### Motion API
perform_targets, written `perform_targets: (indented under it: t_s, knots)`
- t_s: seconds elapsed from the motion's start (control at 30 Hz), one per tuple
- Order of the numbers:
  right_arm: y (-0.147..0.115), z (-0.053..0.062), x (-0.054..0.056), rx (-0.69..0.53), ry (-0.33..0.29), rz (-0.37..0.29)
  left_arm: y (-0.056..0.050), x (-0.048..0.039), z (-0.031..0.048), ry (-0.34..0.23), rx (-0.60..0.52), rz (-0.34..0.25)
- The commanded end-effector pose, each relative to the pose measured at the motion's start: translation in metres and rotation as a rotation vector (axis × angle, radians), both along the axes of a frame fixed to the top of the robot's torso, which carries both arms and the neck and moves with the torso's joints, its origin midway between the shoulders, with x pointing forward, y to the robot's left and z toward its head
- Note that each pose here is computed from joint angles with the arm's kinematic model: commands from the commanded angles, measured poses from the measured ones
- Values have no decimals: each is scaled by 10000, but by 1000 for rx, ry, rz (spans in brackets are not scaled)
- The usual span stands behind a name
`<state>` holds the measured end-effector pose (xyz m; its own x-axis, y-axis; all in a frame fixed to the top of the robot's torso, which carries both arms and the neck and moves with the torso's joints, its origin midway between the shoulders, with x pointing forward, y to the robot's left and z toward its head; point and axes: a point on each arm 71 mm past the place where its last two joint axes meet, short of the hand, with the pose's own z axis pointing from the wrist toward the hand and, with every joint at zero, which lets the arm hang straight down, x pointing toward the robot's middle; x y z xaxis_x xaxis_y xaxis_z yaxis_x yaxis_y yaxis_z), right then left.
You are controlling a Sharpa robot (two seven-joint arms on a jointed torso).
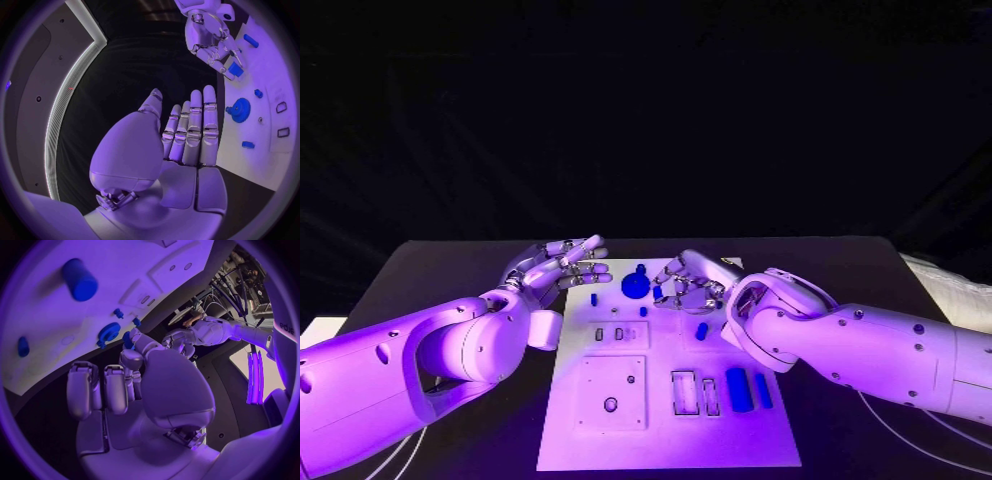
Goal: Assemble the parts on the task board
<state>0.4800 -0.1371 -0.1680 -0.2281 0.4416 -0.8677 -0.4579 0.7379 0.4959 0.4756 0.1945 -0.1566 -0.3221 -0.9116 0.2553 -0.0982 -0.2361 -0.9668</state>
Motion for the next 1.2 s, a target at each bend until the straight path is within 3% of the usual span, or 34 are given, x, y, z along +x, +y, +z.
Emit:
perform_targets:
  t_s: [0.03,0.4,1.2]
  knots:
    - [96,-55,-26,-76,-11,-3,-22,-1,12,-9,-16,-18]
    - [420,-274,-145,-172,20,58,-33,-2,12,-9,-17,-20]
    - [518,-371,-174,-222,50,70,-59,-31,20,-3,-18,-30]
